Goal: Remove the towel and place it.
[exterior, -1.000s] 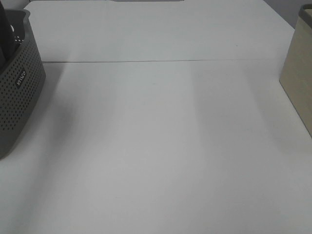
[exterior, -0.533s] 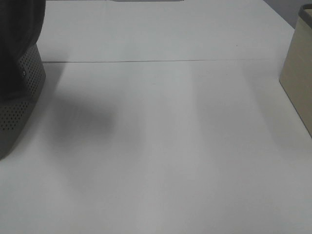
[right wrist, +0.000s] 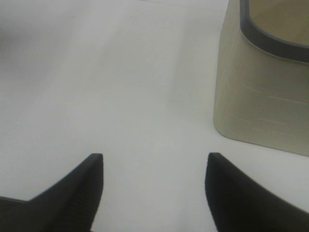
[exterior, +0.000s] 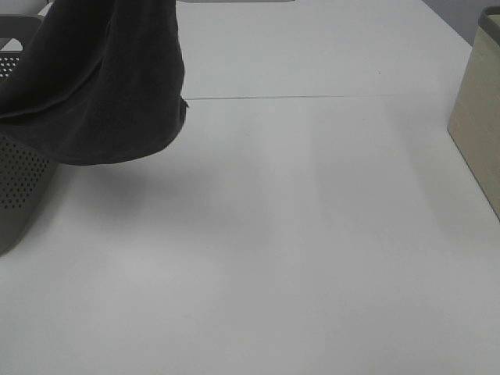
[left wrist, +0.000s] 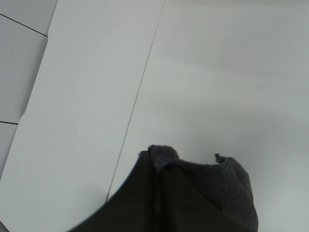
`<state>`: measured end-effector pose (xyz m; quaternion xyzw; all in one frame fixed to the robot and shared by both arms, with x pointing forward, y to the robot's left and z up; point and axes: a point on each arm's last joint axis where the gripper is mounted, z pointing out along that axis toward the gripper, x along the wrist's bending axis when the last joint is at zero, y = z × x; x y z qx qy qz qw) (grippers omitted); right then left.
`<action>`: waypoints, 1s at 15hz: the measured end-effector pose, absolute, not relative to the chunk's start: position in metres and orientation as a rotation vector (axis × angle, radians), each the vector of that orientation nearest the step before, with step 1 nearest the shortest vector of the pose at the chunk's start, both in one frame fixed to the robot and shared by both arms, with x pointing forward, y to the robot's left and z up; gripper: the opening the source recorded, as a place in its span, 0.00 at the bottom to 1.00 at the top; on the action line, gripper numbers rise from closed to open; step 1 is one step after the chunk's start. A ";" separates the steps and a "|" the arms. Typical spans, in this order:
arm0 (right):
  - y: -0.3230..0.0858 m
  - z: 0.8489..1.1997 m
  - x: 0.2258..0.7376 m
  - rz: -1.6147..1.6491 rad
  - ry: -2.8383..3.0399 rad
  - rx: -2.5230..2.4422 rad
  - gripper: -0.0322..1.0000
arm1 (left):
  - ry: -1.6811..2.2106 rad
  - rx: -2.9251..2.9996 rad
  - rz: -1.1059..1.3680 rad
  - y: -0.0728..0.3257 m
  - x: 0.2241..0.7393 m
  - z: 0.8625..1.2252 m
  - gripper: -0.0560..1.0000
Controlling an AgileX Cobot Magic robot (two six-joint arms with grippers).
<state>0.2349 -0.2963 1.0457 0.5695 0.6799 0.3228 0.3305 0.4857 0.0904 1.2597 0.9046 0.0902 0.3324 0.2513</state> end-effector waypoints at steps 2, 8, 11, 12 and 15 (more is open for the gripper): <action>-0.288 1.055 0.254 0.921 1.831 1.485 0.82 | 0.238 2.454 0.868 0.087 0.484 1.258 0.05; -0.253 1.066 0.330 1.257 2.090 1.304 0.85 | 0.222 2.403 0.835 0.081 0.483 1.260 0.05; -0.239 1.055 0.379 1.394 2.193 1.173 0.85 | 0.143 2.355 0.812 0.075 0.481 1.263 0.05; -0.236 1.049 0.392 1.418 2.229 1.105 0.85 | 0.067 2.348 0.785 0.072 0.478 1.262 0.05; -0.223 1.027 0.431 1.620 2.260 0.946 0.85 | -0.185 2.303 0.741 0.063 0.469 1.264 0.05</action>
